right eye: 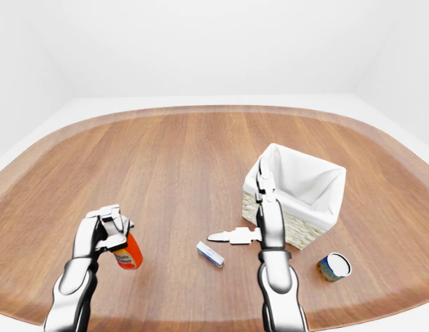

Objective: Pick up the ketchup, and put it in the basket.

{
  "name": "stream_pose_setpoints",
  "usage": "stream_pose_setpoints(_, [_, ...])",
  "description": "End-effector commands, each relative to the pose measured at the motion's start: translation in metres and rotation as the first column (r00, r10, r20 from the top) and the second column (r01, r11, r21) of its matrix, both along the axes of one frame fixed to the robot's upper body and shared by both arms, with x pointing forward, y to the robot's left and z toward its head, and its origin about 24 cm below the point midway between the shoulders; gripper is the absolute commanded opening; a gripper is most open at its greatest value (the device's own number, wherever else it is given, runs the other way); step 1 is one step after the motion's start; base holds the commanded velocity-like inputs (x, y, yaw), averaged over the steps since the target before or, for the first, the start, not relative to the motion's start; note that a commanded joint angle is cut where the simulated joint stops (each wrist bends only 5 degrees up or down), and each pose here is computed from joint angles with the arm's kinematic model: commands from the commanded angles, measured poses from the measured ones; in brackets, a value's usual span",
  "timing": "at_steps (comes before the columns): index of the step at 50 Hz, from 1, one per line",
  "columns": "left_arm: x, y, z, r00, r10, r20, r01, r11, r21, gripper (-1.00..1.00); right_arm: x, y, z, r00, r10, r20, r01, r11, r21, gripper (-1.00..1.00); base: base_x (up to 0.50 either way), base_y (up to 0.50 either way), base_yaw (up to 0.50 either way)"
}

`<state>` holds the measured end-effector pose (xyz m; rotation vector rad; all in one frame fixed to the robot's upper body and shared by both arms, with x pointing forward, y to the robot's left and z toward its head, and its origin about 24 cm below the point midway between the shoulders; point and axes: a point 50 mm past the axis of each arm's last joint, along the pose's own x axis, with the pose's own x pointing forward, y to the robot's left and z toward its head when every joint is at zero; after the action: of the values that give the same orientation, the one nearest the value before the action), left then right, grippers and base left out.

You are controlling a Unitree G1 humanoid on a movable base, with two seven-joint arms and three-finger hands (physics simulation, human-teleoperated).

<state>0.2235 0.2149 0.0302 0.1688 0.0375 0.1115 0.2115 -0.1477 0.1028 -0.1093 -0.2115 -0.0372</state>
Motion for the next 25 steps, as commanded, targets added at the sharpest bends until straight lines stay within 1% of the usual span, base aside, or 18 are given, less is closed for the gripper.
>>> stream_pose_setpoints(1, [0.004, -0.028, 0.068, 0.977, -0.047, 0.209, 0.042, 0.999, 0.028, -0.93, 0.000, 0.001, -0.001, 1.000, 0.006, -0.003, -0.006, 1.000, 0.000, 1.00, 0.00, 0.00, 0.00])
stream_pose_setpoints(3, [0.004, -0.031, 0.076, 0.968, -0.061, 0.242, 0.054, 0.998, 0.037, -0.94, 0.000, 0.002, 0.000, 1.000, 0.007, 0.000, -0.007, 1.000, 0.000, 1.00, 0.00, 0.00, 0.00])
stream_pose_setpoints(4, [0.004, -0.035, 0.086, 0.957, -0.076, 0.282, 0.065, 0.997, 0.046, -0.93, 0.000, 0.002, 0.000, 1.000, 0.009, 0.001, -0.009, 1.000, 0.000, 1.00, 0.00, 0.00, 0.00])
stream_pose_setpoints(5, [0.004, -0.037, 0.091, 0.950, -0.083, 0.300, 0.071, 0.996, 0.053, -0.93, 0.000, 0.002, 0.000, 1.000, 0.009, 0.001, -0.009, 1.000, 0.000, 1.00, 0.00, 0.00, 0.00])
stream_pose_setpoints(9, [0.005, -0.042, 0.104, 0.928, -0.105, 0.357, 0.086, 0.994, 0.070, -0.94, -0.001, 0.003, 0.002, 1.000, 0.011, 0.006, -0.011, 1.000, 0.000, 1.00, 0.00, 0.00, 0.00])
stream_pose_setpoints(10, [0.005, -0.045, 0.112, 0.914, -0.118, 0.387, 0.094, 0.992, 0.078, -0.93, -0.001, 0.002, 0.002, 1.000, 0.011, 0.008, -0.011, 1.000, 0.000, 1.00, 0.00, 0.00, 0.00])
stream_pose_setpoints(13, [0.005, -0.050, 0.122, 0.893, -0.133, 0.430, 0.106, 0.991, 0.086, -0.93, -0.001, 0.002, 0.002, 1.000, 0.012, 0.009, -0.012, 1.000, 0.001, 1.00, 0.00, 0.00, 0.00])
stream_pose_setpoints(15, [0.005, -0.055, 0.132, 0.869, -0.149, 0.472, 0.118, 0.989, 0.094, -0.93, -0.001, 0.003, 0.002, 1.000, 0.014, 0.009, -0.014, 1.000, 0.000, 1.00, 0.00, 0.00, 0.00])
stream_pose_setpoints(19, [0.007, -0.065, 0.144, 0.839, -0.173, 0.516, 0.138, 0.985, 0.107, -0.93, -0.002, 0.002, 0.003, 1.000, 0.013, 0.013, -0.013, 1.000, 0.001, 1.00, 0.00, 0.00, 0.00])
stream_pose_setpoints(20, [0.008, -0.066, 0.145, 0.834, -0.176, 0.523, 0.140, 0.984, 0.106, -0.93, -0.003, 0.002, 0.004, 1.000, 0.013, 0.017, -0.013, 1.000, 0.003, 1.00, 0.00, 0.00, 0.00])
stream_pose_setpoints(22, [0.008, -0.066, 0.146, 0.834, -0.176, 0.523, 0.141, 0.984, 0.106, -0.93, -0.003, 0.002, 0.004, 1.000, 0.013, 0.017, -0.013, 1.000, 0.003, 1.00, 0.00, 0.00, 0.00])
stream_pose_setpoints(23, [0.009, -0.075, 0.154, 0.809, -0.195, 0.555, 0.155, 0.981, 0.120, -0.93, -0.004, 0.002, 0.006, 1.000, 0.013, 0.023, -0.013, 1.000, 0.003, 1.00, 0.00, 0.00, 0.00])
stream_pose_setpoints(24, [0.009, -0.078, 0.156, 0.802, -0.204, 0.562, 0.157, 0.979, 0.132, -0.93, -0.005, 0.002, 0.007, 0.999, 0.013, 0.030, -0.013, 1.000, 0.003, 1.00, 0.00, 0.00, 0.00])
stream_pose_setpoints(25, [0.009, -0.081, 0.161, 0.787, -0.212, 0.580, 0.166, 0.977, 0.131, -0.93, -0.005, 0.001, 0.007, 0.999, 0.013, 0.031, -0.013, 1.000, 0.005, 1.00, 0.00, 0.00, 0.00])
